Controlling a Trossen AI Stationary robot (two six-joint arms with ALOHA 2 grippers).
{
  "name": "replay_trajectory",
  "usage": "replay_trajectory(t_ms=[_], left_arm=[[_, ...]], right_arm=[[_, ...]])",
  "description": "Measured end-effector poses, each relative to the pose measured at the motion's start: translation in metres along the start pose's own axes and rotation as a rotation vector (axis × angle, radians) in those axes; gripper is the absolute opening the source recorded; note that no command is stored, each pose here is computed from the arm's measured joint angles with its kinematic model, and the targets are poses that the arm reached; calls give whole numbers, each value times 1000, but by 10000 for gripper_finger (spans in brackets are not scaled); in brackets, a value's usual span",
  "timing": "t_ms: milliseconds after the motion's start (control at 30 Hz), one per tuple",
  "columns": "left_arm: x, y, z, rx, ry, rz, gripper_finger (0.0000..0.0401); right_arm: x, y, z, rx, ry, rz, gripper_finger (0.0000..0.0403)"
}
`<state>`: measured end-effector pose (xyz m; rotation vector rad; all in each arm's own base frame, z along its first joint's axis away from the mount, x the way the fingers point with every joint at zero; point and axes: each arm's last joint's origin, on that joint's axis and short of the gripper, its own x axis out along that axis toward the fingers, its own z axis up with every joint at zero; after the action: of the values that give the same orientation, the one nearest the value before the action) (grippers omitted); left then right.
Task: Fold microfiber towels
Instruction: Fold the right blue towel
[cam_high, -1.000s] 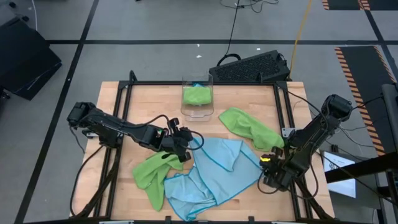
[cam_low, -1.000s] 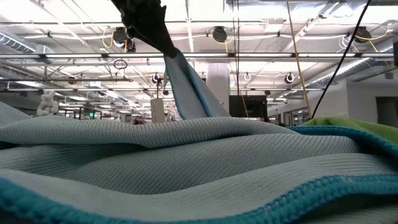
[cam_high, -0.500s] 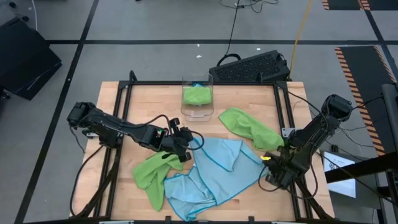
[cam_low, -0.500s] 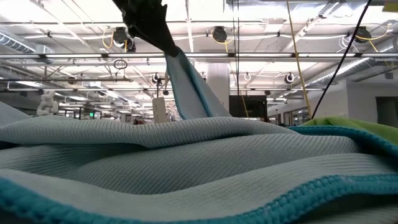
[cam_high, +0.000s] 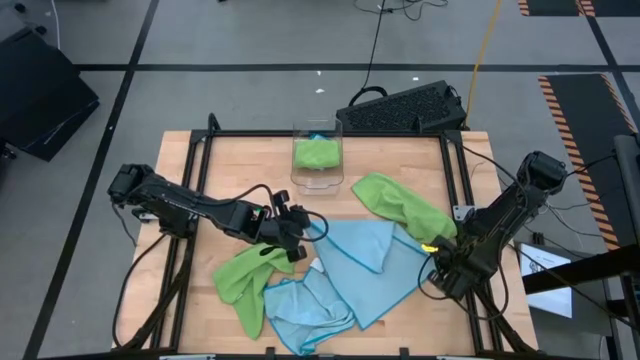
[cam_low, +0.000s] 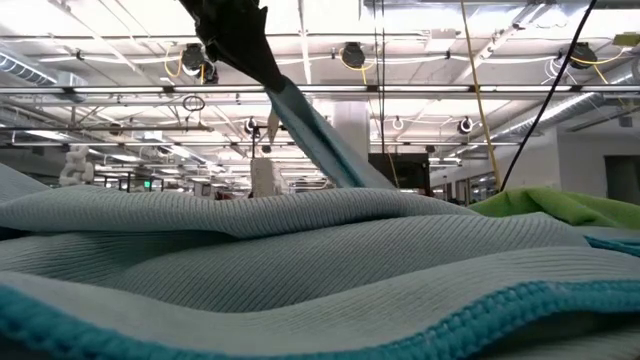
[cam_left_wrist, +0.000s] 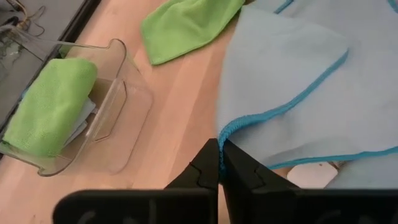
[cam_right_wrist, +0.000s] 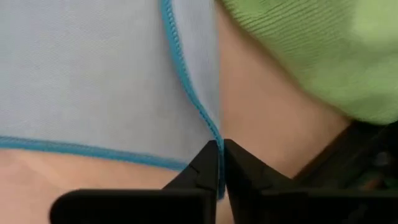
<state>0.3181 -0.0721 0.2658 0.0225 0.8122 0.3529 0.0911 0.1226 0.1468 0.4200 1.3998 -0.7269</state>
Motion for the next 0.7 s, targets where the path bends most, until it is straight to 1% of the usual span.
replay_trajectory(t_ms=[167,233,300,433,500,567,600,700], left_arm=[[-6,-13,-6,30,42,-109,4],[-11,-21,-9,51,43,-139,8],[-15,-27,-12,72,40,-156,10],[-21,-31,-14,99,20,-145,4],[-21,-30,-13,100,14,-120,7],[-21,-28,-13,90,11,-110,10],[-21,-27,-12,87,10,-106,11],[-19,-25,-11,80,11,-99,11]], right_arm=[[-7,5,0,26,5,92,66],[-15,9,3,11,-46,141,83],[-21,13,6,-63,-151,195,96],[-28,32,12,-284,-466,330,111],[-26,42,14,-426,-585,363,115],[-22,50,16,-539,-657,377,118],[-21,53,18,-568,-690,379,120],[-13,61,30,-590,-729,373,121]])
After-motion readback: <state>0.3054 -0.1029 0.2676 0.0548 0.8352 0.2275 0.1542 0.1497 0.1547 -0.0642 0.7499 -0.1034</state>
